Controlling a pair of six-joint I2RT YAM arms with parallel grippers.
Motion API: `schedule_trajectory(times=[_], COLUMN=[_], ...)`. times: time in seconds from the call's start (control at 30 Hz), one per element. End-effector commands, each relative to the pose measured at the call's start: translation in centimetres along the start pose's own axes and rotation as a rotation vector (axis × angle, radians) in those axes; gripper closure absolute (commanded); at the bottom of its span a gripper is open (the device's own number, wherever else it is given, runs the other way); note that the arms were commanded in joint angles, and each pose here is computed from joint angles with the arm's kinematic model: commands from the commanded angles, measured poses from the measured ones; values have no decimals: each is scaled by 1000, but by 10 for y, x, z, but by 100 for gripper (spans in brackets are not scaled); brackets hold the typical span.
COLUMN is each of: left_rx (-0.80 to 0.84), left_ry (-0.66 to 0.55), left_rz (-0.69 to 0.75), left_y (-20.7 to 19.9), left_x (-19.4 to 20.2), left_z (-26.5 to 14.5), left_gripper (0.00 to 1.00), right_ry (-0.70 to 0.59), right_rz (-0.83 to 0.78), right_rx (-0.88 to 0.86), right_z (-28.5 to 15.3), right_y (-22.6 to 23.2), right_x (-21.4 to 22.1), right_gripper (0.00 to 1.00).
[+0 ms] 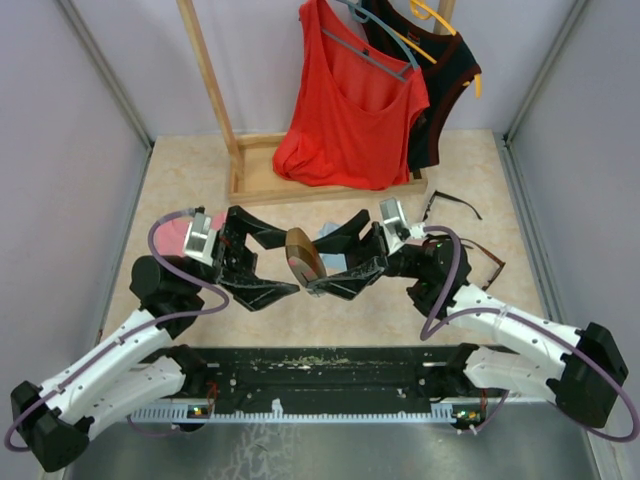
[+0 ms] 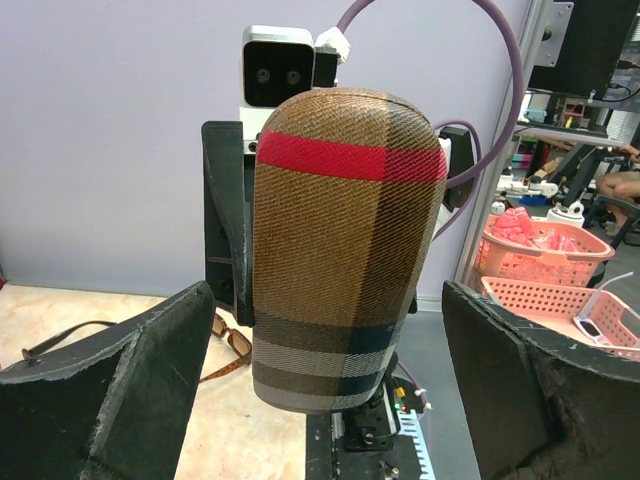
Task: Organize the sunglasses
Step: Open the sunglasses case.
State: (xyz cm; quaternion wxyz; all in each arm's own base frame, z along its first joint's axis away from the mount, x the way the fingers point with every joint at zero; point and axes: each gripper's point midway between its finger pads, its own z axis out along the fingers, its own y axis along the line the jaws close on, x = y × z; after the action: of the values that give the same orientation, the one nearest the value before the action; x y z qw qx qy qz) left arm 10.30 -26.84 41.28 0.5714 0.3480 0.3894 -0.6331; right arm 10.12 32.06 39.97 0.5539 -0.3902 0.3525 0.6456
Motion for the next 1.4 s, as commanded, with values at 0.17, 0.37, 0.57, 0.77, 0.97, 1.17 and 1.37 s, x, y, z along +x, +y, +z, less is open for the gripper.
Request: schedule_trajectory(times=[0.17, 0.37, 0.57, 0.77, 0.97, 1.17, 1.37], left_rx=[38, 40, 35, 36, 31, 1, -125], left_ry=[-36, -39, -35, -26, -18, -1, 37], left_rz=[19, 21, 16, 11, 10, 31, 65], left_y=[-10, -11, -9, -8, -7, -3, 17], left_x=[-16, -18, -16, -13, -11, -12, -11], left_z=[5, 5, 6, 5, 5, 5, 1], left_gripper=[1, 0, 1, 17, 36, 64, 79], right_ry=[-85, -81, -81, -87, -93, -70, -15], right_rz=[-68, -63, -60, -61, -62, -67, -74], right_rx=[-54, -55, -57, -45, -15, 84, 334], right_z=[13, 15, 17, 16, 15, 13, -1], right_y=[11, 10, 9, 7, 3, -12, -50], right_x=[-31, -29, -27, -28, -28, -28, -26], right_gripper=[100, 100, 100, 100, 100, 100, 100])
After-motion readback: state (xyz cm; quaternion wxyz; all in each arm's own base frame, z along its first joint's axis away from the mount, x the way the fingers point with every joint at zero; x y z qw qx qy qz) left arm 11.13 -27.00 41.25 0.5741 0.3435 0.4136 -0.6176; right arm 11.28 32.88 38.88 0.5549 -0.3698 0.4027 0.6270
